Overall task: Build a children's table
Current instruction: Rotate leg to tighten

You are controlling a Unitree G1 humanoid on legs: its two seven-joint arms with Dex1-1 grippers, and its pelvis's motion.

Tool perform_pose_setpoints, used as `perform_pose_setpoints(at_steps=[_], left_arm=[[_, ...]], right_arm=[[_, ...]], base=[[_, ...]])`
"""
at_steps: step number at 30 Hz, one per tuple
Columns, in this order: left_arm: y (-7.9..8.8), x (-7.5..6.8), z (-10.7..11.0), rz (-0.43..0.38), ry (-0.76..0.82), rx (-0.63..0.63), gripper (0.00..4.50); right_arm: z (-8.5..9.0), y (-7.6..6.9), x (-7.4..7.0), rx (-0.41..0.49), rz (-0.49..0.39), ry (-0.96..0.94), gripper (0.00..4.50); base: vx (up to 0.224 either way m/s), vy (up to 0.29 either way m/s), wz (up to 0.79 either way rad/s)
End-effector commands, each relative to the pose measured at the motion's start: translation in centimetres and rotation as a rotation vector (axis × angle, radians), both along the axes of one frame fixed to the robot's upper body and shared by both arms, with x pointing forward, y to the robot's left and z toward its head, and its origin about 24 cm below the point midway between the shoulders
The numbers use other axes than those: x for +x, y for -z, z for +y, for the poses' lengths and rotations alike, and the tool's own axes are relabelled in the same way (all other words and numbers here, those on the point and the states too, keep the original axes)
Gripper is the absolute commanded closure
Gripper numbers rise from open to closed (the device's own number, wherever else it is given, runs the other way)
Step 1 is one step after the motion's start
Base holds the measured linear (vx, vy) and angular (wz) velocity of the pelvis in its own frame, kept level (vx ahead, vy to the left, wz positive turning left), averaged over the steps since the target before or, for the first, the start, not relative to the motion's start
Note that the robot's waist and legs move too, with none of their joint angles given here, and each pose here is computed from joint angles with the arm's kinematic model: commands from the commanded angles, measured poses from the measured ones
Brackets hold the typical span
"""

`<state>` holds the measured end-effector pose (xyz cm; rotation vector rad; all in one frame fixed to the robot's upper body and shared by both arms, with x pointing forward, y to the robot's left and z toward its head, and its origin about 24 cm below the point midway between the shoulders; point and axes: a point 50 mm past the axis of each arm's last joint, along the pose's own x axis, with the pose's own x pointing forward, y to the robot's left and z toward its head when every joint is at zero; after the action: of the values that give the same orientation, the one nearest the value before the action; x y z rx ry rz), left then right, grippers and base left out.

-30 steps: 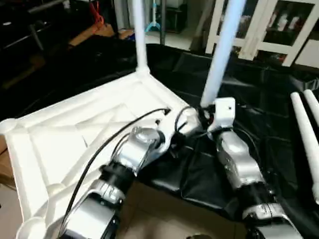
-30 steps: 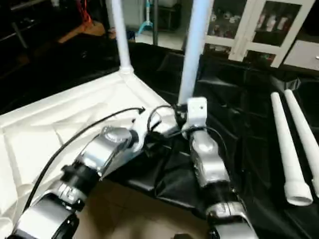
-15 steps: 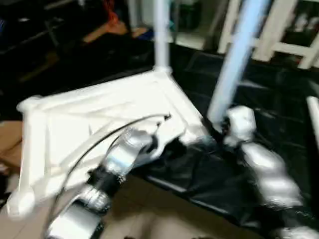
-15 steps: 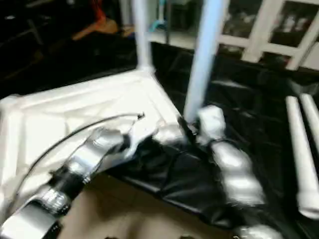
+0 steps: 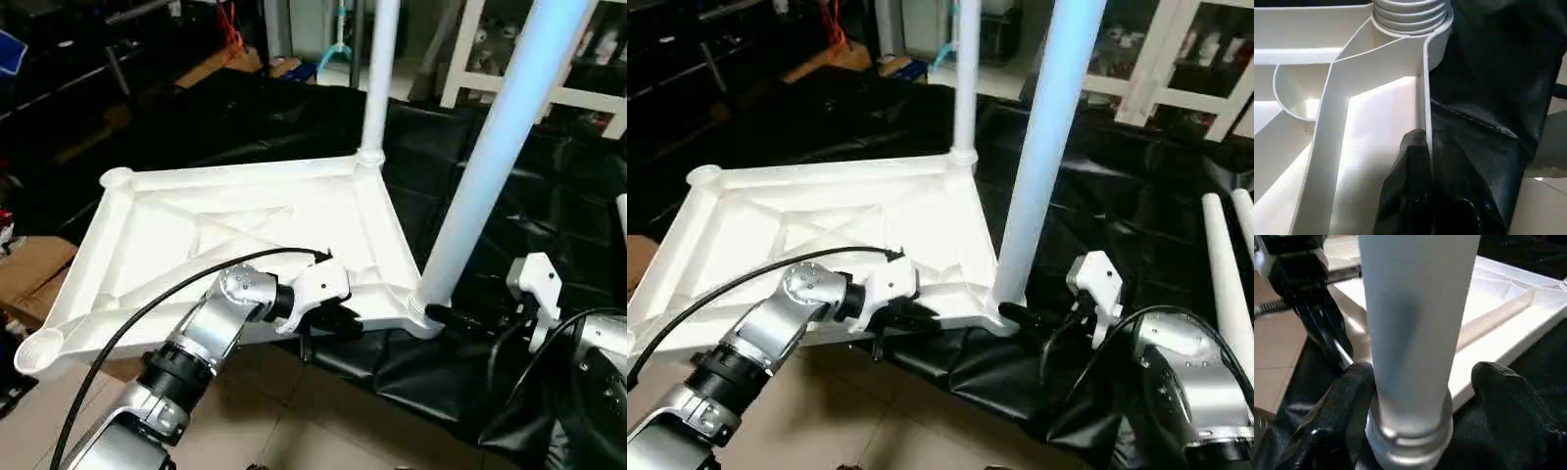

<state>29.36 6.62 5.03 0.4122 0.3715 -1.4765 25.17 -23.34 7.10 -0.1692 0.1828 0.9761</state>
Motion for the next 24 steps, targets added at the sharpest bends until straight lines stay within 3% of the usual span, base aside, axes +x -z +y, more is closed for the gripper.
perform_pose_setpoints(at_steps=[1, 4, 12, 18, 24], left_arm=[[-1.4, -0.2, -0.6, -0.028, 0.036, -0.107, 4.50], [-1.4, -0.2, -0.6, -0.025, 0.042, -0.104, 4.50], [-1.3, -0.3, -0.4, -0.023, 0.044, -0.090, 4.50], [-1.0, -0.4, -0.2, -0.019, 0.044, -0.074, 4.50], [-0.7, -0.2, 0.0, -0.026, 0.030, -0.029, 4.50]], right_arm=[[0.7, -0.7, 0.4, 0.032, -0.022, -0.042, 1.06], [1.1, -0.6, 0.5, 0.043, -0.008, -0.072, 1.06], [0.6, -0.8, 0.6, 0.101, 0.079, -0.097, 1.82], [0.4, -0.7, 0.4, 0.097, 0.094, -0.097, 2.33], [0.6, 0.2, 1.0, 0.056, 0.072, 0.020, 2.48]], base=[[0.000, 0.000, 0.00], [0.000, 0.000, 0.00], [0.000, 0.000, 0.00], [0.000, 0.000, 0.00], [0.000, 0.000, 0.00]])
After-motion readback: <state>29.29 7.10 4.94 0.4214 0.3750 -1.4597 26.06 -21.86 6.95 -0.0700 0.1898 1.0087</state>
